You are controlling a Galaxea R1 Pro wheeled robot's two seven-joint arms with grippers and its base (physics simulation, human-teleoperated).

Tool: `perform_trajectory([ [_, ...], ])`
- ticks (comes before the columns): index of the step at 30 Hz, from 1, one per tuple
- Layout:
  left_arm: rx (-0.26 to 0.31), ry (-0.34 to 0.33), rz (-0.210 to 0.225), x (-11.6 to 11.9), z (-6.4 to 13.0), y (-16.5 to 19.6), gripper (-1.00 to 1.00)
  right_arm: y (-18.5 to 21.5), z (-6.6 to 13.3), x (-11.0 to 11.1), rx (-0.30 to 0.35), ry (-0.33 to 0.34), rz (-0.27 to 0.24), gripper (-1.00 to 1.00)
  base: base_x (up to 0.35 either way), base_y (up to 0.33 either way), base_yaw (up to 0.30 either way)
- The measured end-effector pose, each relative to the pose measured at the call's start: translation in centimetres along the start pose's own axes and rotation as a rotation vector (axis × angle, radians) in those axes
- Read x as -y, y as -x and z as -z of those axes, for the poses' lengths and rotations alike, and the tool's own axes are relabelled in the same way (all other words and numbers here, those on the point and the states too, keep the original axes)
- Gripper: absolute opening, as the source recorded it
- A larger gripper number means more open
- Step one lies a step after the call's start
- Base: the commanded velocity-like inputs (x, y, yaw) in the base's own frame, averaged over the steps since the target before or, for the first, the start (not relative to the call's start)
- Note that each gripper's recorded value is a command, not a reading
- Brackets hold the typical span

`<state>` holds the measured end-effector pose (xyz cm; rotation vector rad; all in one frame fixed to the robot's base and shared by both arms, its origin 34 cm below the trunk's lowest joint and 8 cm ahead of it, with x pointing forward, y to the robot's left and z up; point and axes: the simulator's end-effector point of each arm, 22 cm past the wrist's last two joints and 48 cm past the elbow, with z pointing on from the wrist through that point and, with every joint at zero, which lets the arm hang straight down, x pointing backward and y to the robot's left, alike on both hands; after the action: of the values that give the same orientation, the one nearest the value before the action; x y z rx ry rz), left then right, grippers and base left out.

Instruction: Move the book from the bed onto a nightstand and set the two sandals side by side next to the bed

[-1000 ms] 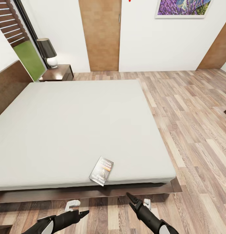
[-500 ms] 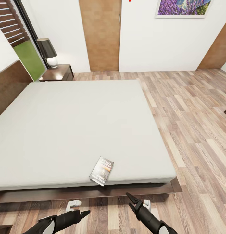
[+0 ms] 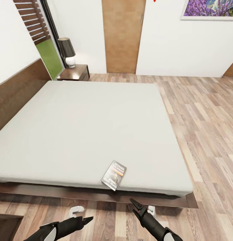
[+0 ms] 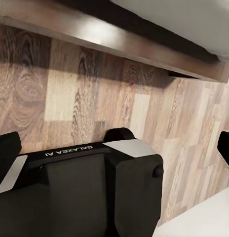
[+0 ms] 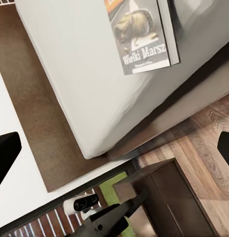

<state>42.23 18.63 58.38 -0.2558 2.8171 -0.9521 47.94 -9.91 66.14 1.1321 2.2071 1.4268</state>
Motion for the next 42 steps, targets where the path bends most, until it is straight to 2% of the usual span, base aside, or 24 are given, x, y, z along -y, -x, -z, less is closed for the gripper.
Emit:
perform_trajectory([
  [10,0.000,0.000,0.000,0.0,0.0,0.0,1.00,0.0,0.0,0.0,0.000,0.001,0.000,1.00,0.000,0.000,0.259],
  [25,0.000,0.000,0.000,0.0,0.0,0.0,1.00,0.2,0.0,-0.1,0.005,0.004,0.000,1.00,0.000,0.000,0.013],
  [31,-0.001,-0.003,0.001,0.2,-0.2,-0.1,1.00,0.6,0.1,-0.2,0.025,0.009,0.020,1.00,0.000,0.000,0.000],
  [34,-0.001,-0.006,0.001,0.4,-0.2,-0.1,1.00,0.8,0.1,-0.6,0.034,0.025,0.020,1.00,0.000,0.000,0.000],
  [38,-0.002,-0.006,0.002,0.5,-0.3,-0.1,1.00,1.0,0.2,-2.2,0.041,0.100,0.016,1.00,0.000,0.000,0.000],
  [42,-0.002,-0.009,0.002,0.7,-0.5,-0.2,1.00,0.9,0.3,-3.1,0.039,0.142,0.014,1.00,0.000,0.000,0.000],
])
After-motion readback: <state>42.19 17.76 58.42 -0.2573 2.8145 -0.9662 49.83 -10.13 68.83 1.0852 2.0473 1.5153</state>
